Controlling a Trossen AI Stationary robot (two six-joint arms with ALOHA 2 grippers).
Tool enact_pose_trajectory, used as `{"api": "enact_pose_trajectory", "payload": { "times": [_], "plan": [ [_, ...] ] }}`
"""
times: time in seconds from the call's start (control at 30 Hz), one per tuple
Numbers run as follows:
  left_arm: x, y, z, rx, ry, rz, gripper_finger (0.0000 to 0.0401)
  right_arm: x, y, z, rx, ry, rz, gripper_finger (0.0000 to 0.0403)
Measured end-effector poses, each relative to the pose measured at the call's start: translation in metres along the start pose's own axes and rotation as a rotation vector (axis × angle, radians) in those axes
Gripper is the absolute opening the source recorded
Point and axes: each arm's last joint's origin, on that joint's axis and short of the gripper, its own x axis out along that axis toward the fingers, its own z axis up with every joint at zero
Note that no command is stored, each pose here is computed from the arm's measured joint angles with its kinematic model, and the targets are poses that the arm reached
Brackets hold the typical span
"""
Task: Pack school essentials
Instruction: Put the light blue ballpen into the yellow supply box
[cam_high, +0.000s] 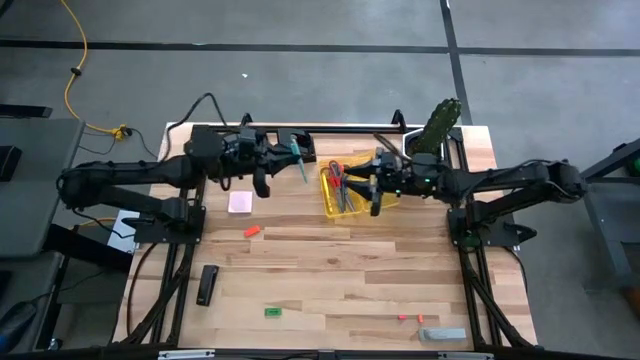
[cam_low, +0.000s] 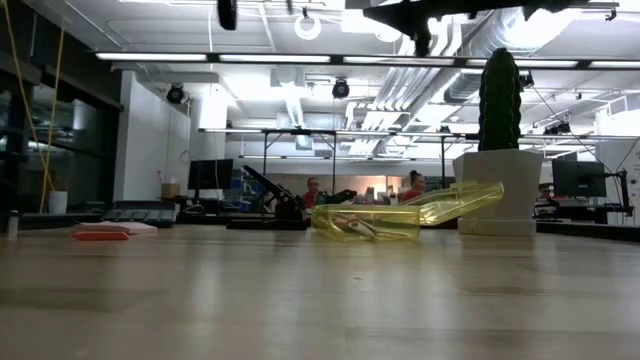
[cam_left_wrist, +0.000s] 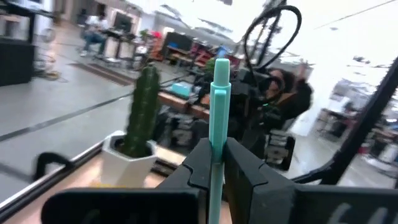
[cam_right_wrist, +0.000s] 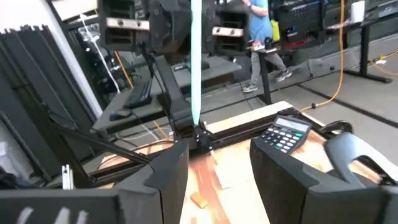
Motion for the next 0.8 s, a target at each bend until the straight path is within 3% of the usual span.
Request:
{"api": "enact_pose_trajectory", "payload": {
  "times": [0.2,0.37,0.57,0.8],
  "plan": [
    [0.025,0.005,-0.021,-0.039,0.062,-0.055,0.0010,0.031,0.003,0.005,-0.013,0.086,-0.016,0.0174],
    [0.030,0.005,-0.028,-0.056,0.090,-0.066,0.0010,0.041,0.006,0.013,0.003,0.165,-0.023,0.0205],
    [0.030,-0.001,-0.029,-0.041,0.094,-0.085,0.0010,0.051,0.010,0.017,0.057,0.179,0.041,0.0247],
    [0.033,-0.002,-0.033,-0.015,0.092,-0.086,0.0010,0.070,0.012,0.007,0.097,0.224,0.131,0.0256]
  ]
}}
